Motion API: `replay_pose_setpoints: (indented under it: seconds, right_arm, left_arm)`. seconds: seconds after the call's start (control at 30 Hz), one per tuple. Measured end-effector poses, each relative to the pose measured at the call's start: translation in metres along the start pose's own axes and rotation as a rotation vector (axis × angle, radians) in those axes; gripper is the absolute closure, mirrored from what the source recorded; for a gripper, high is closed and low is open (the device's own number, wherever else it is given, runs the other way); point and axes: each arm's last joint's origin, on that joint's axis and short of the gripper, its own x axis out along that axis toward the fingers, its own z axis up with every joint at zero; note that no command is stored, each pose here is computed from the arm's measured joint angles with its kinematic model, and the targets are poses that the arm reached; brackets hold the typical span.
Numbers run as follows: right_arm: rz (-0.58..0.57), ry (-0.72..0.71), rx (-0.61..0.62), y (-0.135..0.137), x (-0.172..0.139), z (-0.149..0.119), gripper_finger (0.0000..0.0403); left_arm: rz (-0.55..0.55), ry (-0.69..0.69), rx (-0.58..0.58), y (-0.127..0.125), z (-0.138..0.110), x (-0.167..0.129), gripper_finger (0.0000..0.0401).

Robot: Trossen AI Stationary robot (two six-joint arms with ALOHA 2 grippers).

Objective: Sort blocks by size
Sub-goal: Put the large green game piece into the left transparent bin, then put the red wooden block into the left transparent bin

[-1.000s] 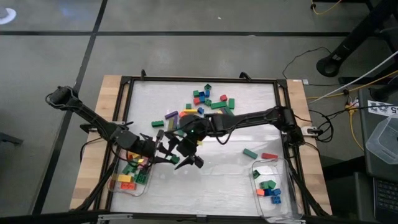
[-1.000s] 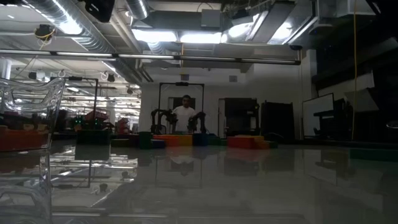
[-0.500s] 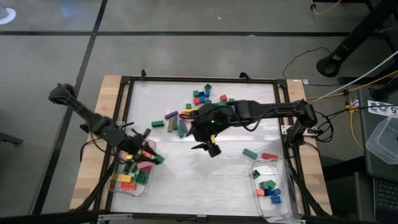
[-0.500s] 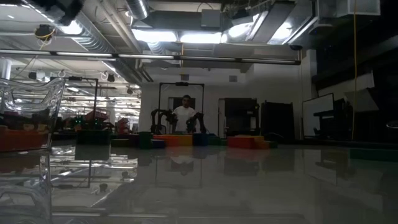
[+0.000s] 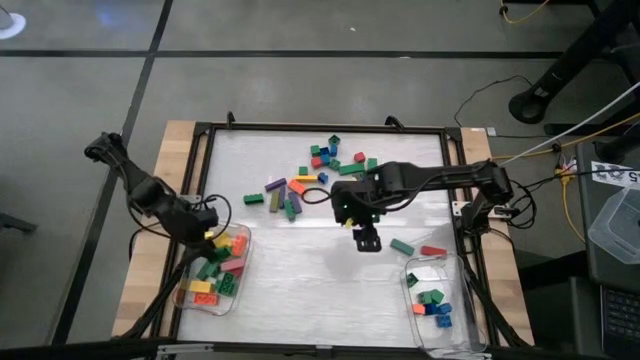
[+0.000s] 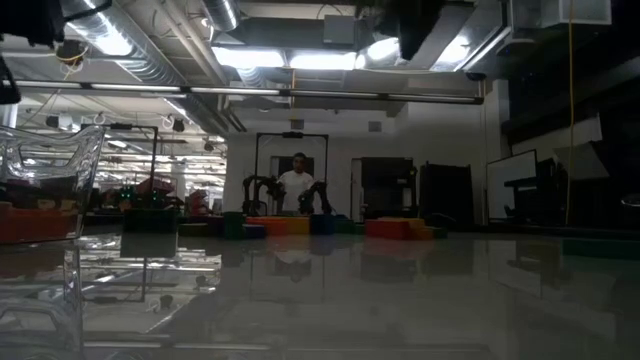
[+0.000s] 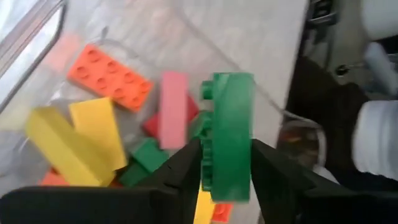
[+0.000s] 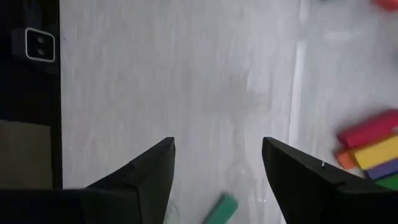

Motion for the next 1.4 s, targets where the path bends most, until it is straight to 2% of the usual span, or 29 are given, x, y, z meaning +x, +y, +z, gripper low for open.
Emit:
replay_pose_setpoints:
  seconds: [0.23, 0.37, 0.43, 0.6, 0.77, 0.87, 1.07, 1.2, 1.4]
  right_arm:
    - [-0.010, 0.021, 0.001, -0.001, 0.000, -0.002, 0.0165]
    - [-0.096, 0.064, -0.019, -0.003, 0.000, -0.007, 0.0165]
    - [-0.153, 0.076, -0.020, -0.005, 0.000, -0.008, 0.0165]
    - [-0.301, 0.032, -0.004, -0.010, 0.002, -0.004, 0.0165]
    - [-0.415, -0.021, 0.142, -0.019, 0.033, -0.005, 0.0165]
    - [-0.452, -0.075, 0.253, -0.027, 0.063, -0.009, 0.0165]
    - [-0.475, -0.198, 0.371, -0.052, 0.118, -0.023, 0.0165]
    - [-0.532, -0.268, 0.479, -0.080, 0.130, -0.031, 0.0165]
    - [-0.586, -0.256, 0.622, -0.114, 0.131, -0.044, 0.0165]
  left_arm:
    - [0.075, 0.030, -0.009, -0.002, 0.000, 0.011, 0.0230]
    - [0.087, 0.022, 0.018, -0.004, 0.002, 0.014, 0.0214]
    - [0.039, -0.007, 0.039, -0.008, 0.004, 0.015, 0.0212]
    - [-0.175, -0.125, 0.132, -0.030, 0.014, 0.012, 0.0218]
    - [-0.299, -0.257, 0.291, -0.044, 0.022, 0.007, 0.0223]
    - [-0.276, -0.324, 0.376, -0.045, 0.024, 0.006, 0.0223]
    - [-0.216, -0.382, 0.509, -0.044, 0.025, 0.006, 0.0223]
    - [-0.209, -0.387, 0.539, -0.044, 0.025, 0.006, 0.0223]
    - [-0.210, -0.386, 0.532, -0.044, 0.025, 0.006, 0.0223]
